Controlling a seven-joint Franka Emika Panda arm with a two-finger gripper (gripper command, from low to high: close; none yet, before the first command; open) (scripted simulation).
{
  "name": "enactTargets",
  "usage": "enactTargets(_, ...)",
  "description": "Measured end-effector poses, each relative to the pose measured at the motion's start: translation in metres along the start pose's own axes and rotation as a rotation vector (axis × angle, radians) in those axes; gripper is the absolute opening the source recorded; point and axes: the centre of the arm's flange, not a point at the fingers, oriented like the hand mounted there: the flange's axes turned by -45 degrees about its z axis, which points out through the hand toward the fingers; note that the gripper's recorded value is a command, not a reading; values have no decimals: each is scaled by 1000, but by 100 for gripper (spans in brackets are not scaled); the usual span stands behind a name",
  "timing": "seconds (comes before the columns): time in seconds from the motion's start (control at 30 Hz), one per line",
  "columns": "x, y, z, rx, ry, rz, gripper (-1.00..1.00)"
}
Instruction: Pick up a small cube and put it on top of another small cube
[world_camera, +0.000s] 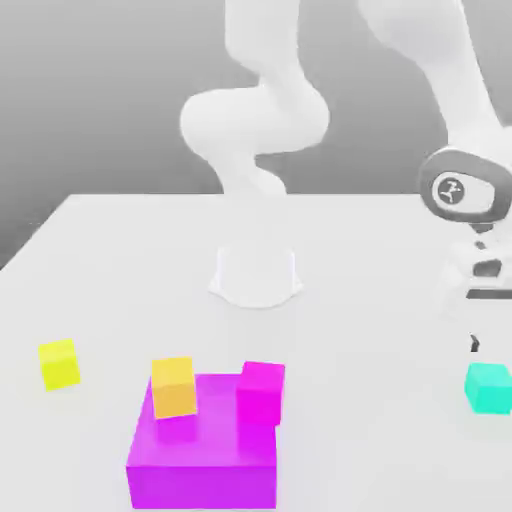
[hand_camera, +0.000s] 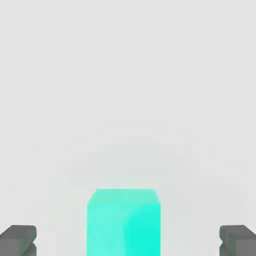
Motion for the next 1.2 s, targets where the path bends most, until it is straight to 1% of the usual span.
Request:
enactTargets(0.1,-3,0,38,-3,-4,0,0)
enactTargets(0.13,-4,0,45,-3,-4,0,-100)
enactTargets(0.37,-4,0,44,-2,-3,0,-100)
enactTargets(0.53,-3,0,-10,-2,-3,0,-100)
enactTargets(0.57,7,10,-18,-7,1,6,-100)
enactTargets(0.7,64,79,-46,-29,15,45,-100)
enactTargets(0.8,105,154,-66,-43,16,112,-100)
enactTargets(0.87,121,203,-79,-48,15,145,-100)
enactTargets(1.03,132,303,-111,-43,5,176,-100)
enactTargets(1.2,116,404,-139,-14,-3,219,-100)
